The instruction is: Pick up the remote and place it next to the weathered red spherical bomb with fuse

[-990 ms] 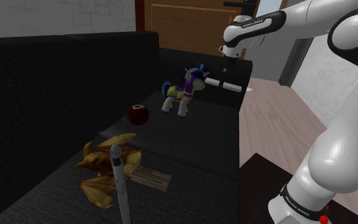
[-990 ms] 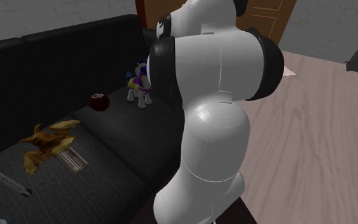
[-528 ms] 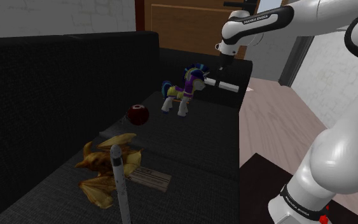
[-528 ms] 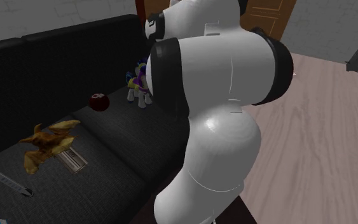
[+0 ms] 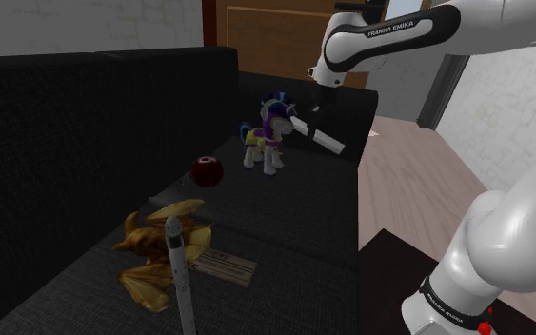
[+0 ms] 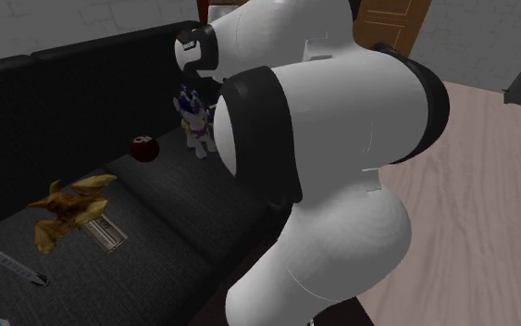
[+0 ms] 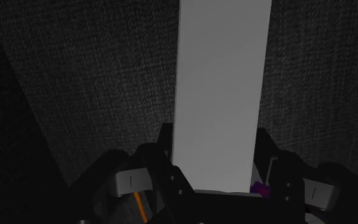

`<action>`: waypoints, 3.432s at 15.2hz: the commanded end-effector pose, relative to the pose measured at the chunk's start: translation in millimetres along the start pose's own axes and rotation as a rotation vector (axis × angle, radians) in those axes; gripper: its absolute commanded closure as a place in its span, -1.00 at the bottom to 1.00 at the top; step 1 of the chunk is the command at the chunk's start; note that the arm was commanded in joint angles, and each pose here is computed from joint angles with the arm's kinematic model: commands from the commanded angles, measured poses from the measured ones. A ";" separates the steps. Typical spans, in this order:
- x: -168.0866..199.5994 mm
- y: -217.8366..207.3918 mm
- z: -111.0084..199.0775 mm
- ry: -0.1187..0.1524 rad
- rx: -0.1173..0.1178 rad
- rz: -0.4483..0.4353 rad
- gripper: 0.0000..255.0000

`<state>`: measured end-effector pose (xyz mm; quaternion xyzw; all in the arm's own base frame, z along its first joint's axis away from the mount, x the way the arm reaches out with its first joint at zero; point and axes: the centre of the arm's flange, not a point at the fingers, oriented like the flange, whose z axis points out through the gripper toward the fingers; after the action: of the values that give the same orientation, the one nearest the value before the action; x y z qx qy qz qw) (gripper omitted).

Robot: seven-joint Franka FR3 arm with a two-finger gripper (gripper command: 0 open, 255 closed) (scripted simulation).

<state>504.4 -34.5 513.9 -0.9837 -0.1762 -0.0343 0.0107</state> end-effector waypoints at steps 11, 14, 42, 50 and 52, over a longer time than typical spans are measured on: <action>24.8 -158.0 2.0 0.000 -0.001 0.001 1.00; 31.1 -197.1 2.7 0.000 -0.001 0.001 1.00; 24.7 -217.2 140.0 0.000 -0.001 0.001 1.00; 23.4 -217.0 158.6 0.000 -0.001 0.001 1.00; 23.4 -217.0 158.6 0.000 -0.001 0.001 1.00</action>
<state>463.0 183.8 368.2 -0.9833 -0.1763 -0.0442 0.0124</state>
